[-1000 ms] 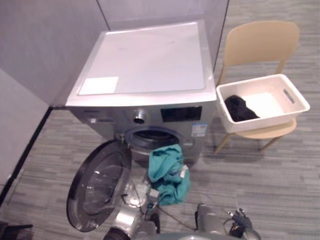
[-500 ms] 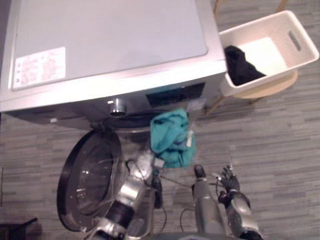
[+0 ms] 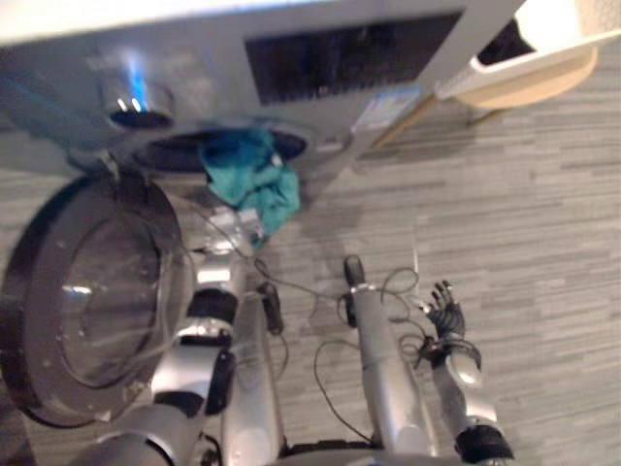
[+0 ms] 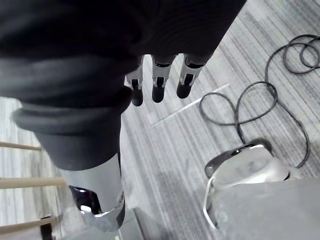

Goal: Pick up the laundry basket with both hands and put the clothes into the washing machine.

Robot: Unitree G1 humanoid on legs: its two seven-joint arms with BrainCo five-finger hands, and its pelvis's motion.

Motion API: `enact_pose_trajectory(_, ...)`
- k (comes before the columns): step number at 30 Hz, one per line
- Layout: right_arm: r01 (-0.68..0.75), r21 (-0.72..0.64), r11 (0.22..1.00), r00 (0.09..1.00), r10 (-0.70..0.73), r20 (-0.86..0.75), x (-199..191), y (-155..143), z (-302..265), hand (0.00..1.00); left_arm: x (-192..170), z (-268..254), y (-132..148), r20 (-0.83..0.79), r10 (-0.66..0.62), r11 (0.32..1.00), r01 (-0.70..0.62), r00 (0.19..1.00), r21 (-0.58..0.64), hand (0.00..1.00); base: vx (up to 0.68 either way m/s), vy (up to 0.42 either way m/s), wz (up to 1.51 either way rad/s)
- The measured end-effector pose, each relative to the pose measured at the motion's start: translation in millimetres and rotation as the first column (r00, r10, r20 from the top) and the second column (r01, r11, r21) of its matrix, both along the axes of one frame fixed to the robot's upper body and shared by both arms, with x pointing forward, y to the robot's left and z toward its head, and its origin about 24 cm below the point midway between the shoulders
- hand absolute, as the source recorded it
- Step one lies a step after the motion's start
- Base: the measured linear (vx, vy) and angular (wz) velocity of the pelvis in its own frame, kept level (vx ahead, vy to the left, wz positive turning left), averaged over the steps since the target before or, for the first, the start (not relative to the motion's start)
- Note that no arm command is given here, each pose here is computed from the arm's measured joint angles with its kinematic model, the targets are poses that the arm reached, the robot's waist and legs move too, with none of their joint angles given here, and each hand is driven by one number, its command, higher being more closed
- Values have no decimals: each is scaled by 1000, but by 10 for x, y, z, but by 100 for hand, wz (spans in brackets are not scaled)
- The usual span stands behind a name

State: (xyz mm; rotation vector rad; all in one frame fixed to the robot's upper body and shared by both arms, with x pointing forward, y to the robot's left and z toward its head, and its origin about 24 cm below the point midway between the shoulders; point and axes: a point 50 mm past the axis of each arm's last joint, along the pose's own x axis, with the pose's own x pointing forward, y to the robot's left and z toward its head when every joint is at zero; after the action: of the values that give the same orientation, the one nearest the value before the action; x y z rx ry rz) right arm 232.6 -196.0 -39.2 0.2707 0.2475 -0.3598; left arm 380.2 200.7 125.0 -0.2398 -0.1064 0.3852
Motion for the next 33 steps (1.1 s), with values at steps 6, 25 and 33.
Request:
enact_pose_trajectory(6, 2, 35, 999, 999, -4, 40, 91, 51, 69, 0, -11, -208, 275, -107, 75, 993, -84, 991, -82, 100, -132, -27, -15)
enact_pose_trajectory(25, 12, 76, 997, 997, -18, 74, -19, 14, 56, 0, 94, 2121, 399, 426, 48, 977, -131, 904, 168, 100, 3, 49, -6)
enact_pose_trajectory(33, 5, 114, 993, 998, -13, 64, -83, 7, -5, 0, -247, 3044, 379, 614, 28, 931, -244, 789, 272, 100, 12, 36, -4)
